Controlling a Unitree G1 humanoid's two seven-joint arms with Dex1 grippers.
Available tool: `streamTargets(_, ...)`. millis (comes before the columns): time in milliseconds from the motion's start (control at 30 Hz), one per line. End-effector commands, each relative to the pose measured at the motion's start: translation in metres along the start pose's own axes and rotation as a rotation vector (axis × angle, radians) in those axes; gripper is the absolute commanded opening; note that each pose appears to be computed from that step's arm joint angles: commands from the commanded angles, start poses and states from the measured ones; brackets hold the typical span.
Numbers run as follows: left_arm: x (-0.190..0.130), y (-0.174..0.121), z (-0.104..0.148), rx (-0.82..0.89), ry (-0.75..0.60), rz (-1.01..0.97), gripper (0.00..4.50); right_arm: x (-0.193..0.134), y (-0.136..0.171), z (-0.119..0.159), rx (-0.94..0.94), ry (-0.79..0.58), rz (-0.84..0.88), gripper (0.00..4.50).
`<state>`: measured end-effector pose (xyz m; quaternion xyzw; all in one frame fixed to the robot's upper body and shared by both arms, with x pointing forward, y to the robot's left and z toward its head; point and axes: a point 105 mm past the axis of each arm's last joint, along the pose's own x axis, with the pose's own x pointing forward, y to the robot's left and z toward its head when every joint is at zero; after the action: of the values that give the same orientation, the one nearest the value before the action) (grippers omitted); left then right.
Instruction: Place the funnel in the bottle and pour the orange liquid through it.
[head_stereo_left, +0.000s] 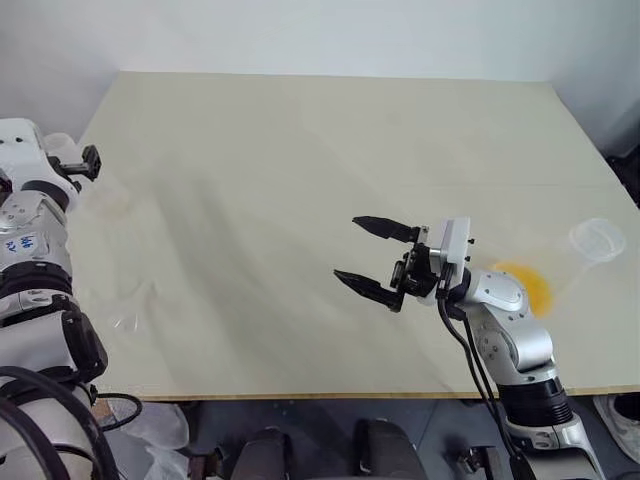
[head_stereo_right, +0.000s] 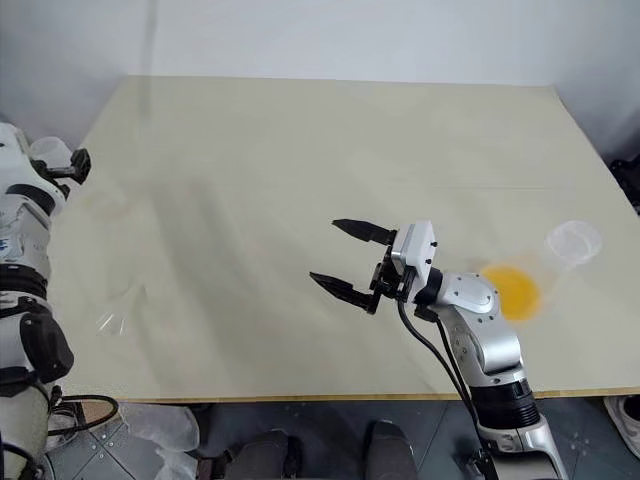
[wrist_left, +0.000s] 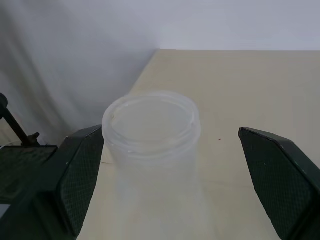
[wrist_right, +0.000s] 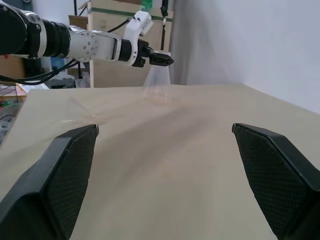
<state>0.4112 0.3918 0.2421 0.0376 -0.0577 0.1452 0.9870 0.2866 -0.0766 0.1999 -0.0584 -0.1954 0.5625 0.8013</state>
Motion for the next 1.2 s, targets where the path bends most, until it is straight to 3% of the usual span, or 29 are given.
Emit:
streamTargets(33, 0.001, 0.008, 0.018, 0.016, -0.048, 0.028, 4.50, -0.003, -0.001, 0.013, -0.040, -0.037, -0.024, 4.48)
streamTargets(433, 0.001, 0.012, 0.018, 0.011, -0.052, 0.052, 4.50, -0.006, -0.001, 0.011, -0.039, -0.035, -0.050, 4.48)
streamTargets(633, 0.000, 0.015, 0.018, 0.008, -0.053, 0.061, 2.72, -0.006, -0.002, 0.010, -0.040, -0.036, -0.055, 4.50)
streamTargets(700, 0.000, 0.014, 0.017, 0.007, -0.055, 0.059, 2.32, -0.006, -0.002, 0.009, -0.042, -0.037, -0.056, 4.50)
streamTargets(967, -0.005, 0.001, 0.047, -0.039, -0.252, -0.078, 2.32, -0.012, -0.002, 0.011, -0.062, -0.030, -0.076, 4.50)
streamTargets(1033, -0.008, -0.018, 0.063, -0.046, -0.327, -0.206, 2.32, -0.018, -0.004, 0.015, -0.081, -0.018, -0.097, 4.50)
streamTargets(1100, -0.014, -0.057, 0.080, -0.033, -0.397, -0.440, 2.32, -0.029, -0.007, 0.020, -0.107, 0.003, -0.127, 4.50)
streamTargets(1200, -0.031, -0.118, 0.085, 0.008, -0.413, -0.781, 2.32, -0.047, -0.007, 0.027, -0.134, 0.042, -0.169, 4.50)
